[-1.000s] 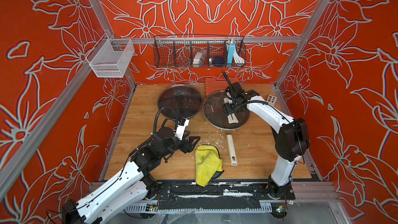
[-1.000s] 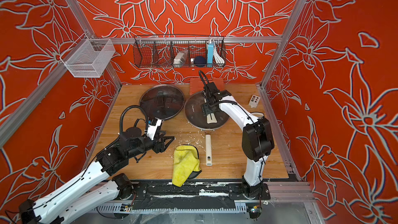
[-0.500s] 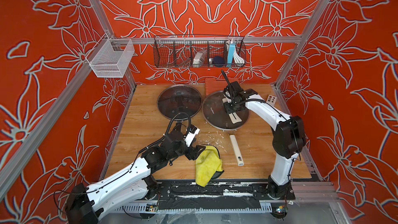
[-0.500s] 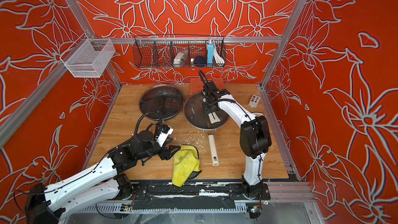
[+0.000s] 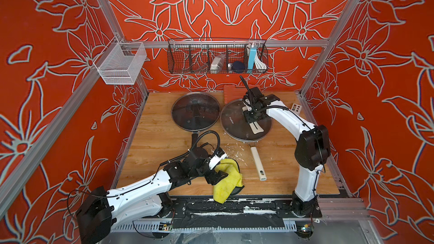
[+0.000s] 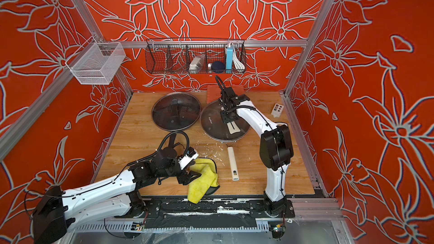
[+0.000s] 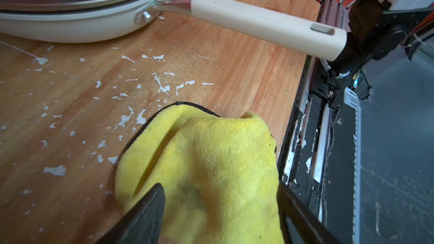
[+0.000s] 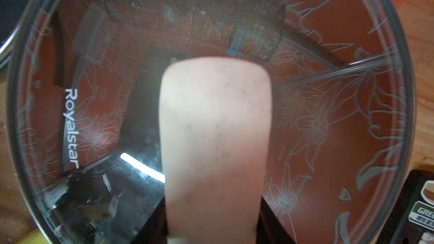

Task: Wipe the pot lid with a cloth
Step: Pick up the pot lid from the cooking pot, then pick up the cleaning item at the center of the board.

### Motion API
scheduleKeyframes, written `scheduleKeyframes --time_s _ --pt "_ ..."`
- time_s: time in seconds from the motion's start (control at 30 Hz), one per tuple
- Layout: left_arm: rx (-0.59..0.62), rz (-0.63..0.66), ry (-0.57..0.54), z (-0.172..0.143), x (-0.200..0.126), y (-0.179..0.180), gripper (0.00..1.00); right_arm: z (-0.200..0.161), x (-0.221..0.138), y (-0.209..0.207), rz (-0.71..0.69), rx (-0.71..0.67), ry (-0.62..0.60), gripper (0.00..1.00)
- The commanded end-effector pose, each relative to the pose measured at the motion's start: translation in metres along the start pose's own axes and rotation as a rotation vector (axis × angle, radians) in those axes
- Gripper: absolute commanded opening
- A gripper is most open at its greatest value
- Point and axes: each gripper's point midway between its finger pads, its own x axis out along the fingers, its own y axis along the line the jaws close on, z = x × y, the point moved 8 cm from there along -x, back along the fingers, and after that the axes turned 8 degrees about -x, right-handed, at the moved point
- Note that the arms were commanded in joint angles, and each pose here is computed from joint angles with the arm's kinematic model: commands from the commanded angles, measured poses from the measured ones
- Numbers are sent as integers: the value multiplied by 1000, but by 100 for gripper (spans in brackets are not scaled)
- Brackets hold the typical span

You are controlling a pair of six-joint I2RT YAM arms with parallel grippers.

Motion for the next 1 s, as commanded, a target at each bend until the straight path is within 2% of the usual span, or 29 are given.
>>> scheduleKeyframes --time_s 0.0,0.23,0.4,0.6,0.63,0.7,0.77,0.83,0.9,0.97 --pt "46 -60 28 2 7 -9 75 24 -38 -9 -59 -18 -116 0" --pt "69 -68 111 -6 21 -19 76 38 -78 -14 -92 -37 -175 0" --pt "71 -15 165 -11 33 -17 80 36 -105 -16 -102 -41 -218 0" --pt "75 71 218 -16 50 -10 77 22 -137 -15 -96 -38 -273 0" --pt "76 76 221 -16 52 -10 75 18 -142 -15 -95 -35 -283 0" --pt "77 84 215 -16 57 -10 60 10 -156 -14 -90 -30 -317 0" --pt "67 95 215 -16 61 -9 52 1 -169 -14 -86 -23 -351 0" --pt "55 117 218 -15 65 -7 32 -8 -180 -12 -74 -24 -376 0" --pt "48 127 225 -14 68 -6 1 -17 -190 -12 -72 -24 -390 0" --pt "37 140 223 -12 69 -6 0 -23 -196 -12 -78 -25 -399 0"
